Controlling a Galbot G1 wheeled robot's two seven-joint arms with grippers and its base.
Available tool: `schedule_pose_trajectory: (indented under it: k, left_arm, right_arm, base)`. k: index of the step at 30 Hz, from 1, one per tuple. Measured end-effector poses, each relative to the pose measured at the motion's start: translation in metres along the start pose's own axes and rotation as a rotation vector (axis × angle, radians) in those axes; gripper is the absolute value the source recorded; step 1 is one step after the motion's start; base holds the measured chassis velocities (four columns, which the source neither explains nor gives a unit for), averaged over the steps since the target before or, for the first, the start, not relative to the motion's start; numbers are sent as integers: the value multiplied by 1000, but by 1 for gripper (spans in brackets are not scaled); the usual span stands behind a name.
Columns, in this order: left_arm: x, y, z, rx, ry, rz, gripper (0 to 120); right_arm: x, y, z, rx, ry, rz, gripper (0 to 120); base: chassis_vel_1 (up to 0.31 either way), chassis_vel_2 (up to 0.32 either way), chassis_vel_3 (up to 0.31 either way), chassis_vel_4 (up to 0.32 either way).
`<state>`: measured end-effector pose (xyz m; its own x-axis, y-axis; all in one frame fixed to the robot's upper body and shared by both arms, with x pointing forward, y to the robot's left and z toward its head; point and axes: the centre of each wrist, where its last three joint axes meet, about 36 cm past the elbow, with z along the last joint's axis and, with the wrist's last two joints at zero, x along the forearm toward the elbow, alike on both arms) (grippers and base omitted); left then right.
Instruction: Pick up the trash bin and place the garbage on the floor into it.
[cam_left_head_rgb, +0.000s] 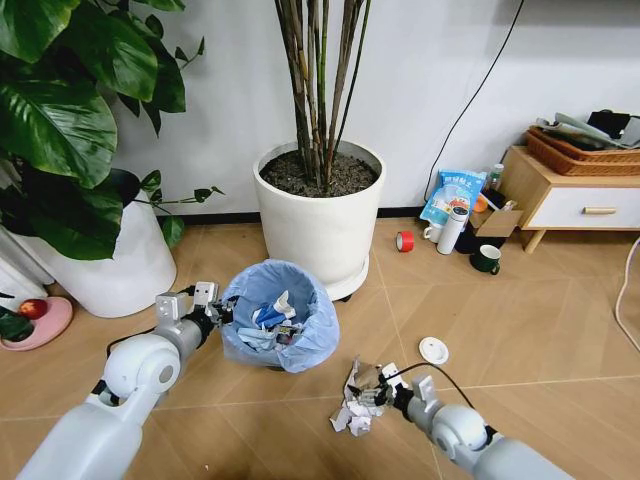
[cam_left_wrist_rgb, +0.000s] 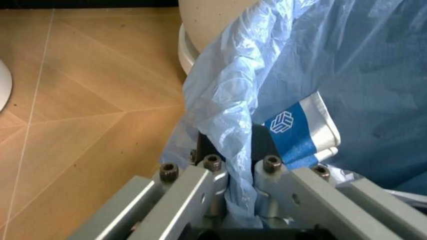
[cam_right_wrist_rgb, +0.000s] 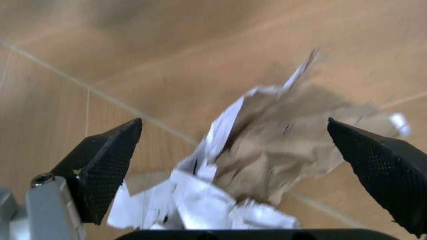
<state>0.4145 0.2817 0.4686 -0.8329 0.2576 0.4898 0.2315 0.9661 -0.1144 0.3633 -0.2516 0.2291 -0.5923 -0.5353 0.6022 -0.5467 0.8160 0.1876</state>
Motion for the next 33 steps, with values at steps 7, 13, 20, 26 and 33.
schedule_pose_trajectory:
  k: [7,13,20,26,33]
  left_arm:
    - [0,-1,1,-1,-1,8,0]
    - [0,0,-1,-7,-4,12,0]
    - [0,-1,-1,-10,-1,17,0]
    - [-2,-1,-3,-12,-5,18,0]
    - [-2,0,-5,-12,-8,18,0]
  right_arm:
    - [-15,7,12,-6,31,6,100]
    - [-35,13,21,-20,44,16,100]
    - [-47,16,32,-18,61,28,84]
    - [-53,17,36,-26,59,38,62]
    - [-56,14,41,-29,55,53,34]
  base:
    - [0,0,0,0]
    - [0,0,0,0]
    - [0,0,0,0]
    - [0,0,0,0]
    - [0,0,0,0]
